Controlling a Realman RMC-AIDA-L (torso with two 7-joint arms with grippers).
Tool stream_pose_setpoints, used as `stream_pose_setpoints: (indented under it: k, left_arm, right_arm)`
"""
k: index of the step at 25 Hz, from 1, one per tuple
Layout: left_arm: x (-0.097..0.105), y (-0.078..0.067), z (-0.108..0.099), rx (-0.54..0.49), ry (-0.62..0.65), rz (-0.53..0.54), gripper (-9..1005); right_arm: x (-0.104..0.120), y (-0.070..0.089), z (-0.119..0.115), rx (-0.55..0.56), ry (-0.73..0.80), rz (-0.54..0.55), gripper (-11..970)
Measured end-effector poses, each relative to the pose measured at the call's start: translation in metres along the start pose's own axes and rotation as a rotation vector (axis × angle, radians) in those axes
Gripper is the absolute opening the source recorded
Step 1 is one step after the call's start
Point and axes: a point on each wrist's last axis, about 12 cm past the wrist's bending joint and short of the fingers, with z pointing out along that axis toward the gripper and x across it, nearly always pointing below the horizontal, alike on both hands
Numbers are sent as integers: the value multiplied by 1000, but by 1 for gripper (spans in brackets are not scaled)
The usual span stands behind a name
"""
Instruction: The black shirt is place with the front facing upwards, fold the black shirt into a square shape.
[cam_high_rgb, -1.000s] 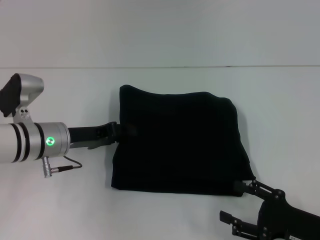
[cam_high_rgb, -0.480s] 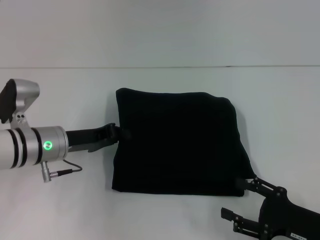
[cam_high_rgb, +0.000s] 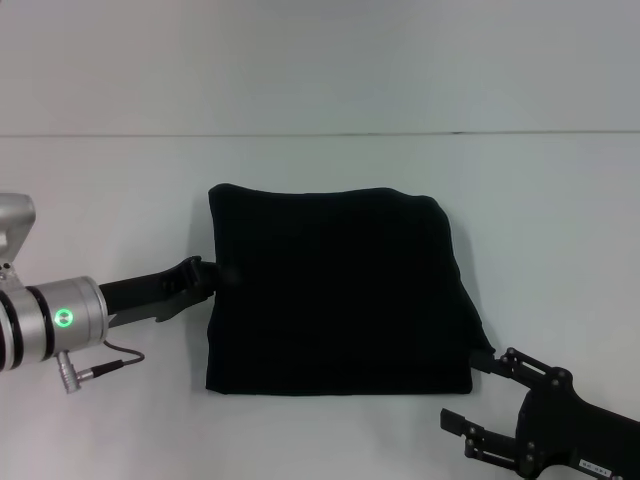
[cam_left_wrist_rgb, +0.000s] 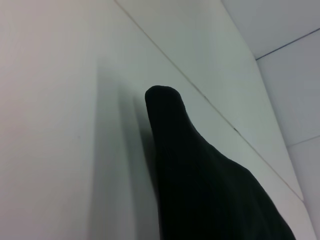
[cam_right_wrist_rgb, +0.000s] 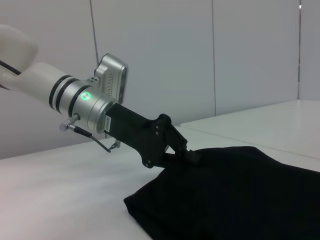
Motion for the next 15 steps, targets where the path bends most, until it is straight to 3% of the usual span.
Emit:
stream_pose_setpoints:
  k: [8, 13, 15]
  left_arm:
    - [2, 3, -4, 7, -6, 1, 99]
    - [-2, 3, -17, 26, -24, 119, 111]
    - [-6, 5, -28, 27, -53, 193, 181]
  right_arm:
    - [-1, 0, 2, -5, -3, -2, 836]
    - [-2, -1, 1, 11, -17, 0, 836]
    - [-3, -2, 0, 25, -30, 2, 837]
